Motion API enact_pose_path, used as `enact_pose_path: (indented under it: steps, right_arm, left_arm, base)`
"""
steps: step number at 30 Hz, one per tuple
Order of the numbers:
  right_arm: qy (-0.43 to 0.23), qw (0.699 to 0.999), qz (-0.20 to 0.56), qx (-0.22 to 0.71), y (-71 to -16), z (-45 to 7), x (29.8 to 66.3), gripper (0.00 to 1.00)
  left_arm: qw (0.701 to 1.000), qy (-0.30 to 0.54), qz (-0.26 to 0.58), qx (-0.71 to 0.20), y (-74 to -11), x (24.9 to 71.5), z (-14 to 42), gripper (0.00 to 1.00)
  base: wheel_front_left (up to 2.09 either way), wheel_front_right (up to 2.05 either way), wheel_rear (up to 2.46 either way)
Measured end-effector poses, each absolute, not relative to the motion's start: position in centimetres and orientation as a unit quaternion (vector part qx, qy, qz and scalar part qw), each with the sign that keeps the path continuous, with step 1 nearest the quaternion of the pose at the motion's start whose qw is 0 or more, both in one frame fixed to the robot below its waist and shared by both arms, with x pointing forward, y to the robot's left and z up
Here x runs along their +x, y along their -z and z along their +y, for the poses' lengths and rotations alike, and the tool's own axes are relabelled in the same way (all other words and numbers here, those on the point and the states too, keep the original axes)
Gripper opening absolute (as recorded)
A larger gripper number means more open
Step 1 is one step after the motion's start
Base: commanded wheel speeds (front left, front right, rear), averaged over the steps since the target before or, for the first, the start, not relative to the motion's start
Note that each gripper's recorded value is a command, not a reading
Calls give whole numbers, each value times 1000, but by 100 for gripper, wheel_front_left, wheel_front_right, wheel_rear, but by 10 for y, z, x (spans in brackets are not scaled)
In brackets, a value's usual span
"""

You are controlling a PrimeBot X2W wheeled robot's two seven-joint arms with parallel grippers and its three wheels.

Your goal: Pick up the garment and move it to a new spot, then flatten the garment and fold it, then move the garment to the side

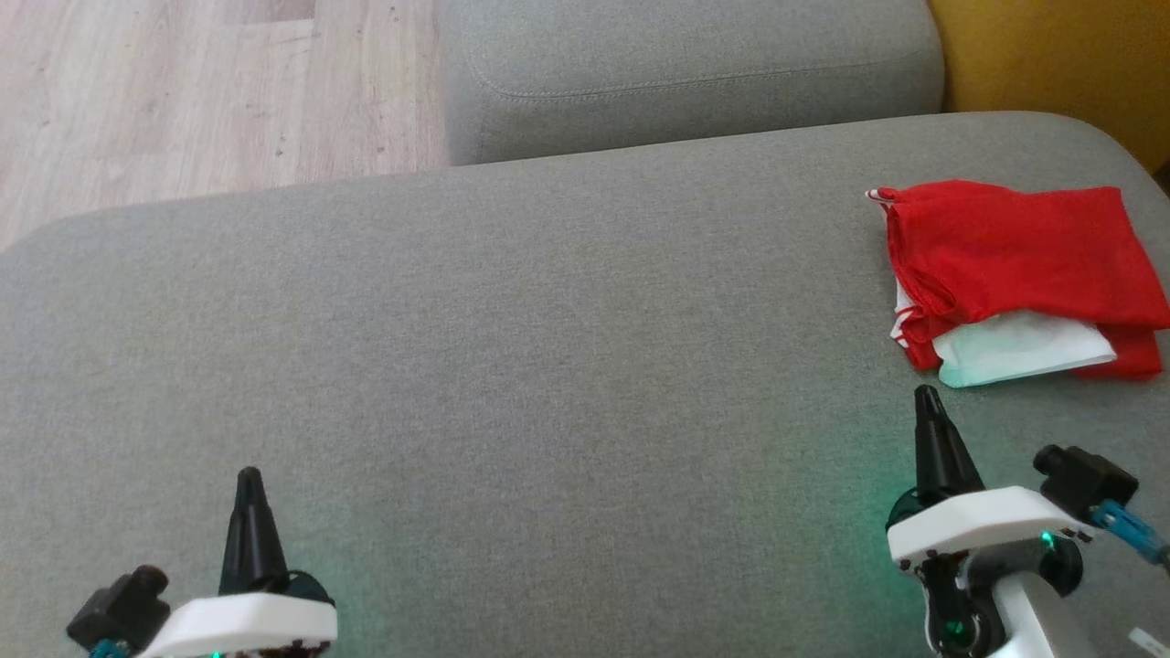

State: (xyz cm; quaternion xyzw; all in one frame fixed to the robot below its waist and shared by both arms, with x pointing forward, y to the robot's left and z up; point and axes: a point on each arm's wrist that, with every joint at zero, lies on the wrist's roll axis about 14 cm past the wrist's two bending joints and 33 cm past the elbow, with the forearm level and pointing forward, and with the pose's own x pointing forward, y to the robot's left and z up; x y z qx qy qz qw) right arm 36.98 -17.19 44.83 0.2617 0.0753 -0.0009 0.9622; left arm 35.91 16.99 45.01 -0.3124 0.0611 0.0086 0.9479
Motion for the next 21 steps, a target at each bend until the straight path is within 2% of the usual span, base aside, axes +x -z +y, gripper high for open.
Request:
enact_pose_path:
  steps: [21]
  right_arm:
    - [27, 925, 69, 372, -455, -182, 374, 0]
  left_arm:
    - [909, -32, 69, -409, -449, 361, 178, 0]
  base:
    - [0, 0, 0]
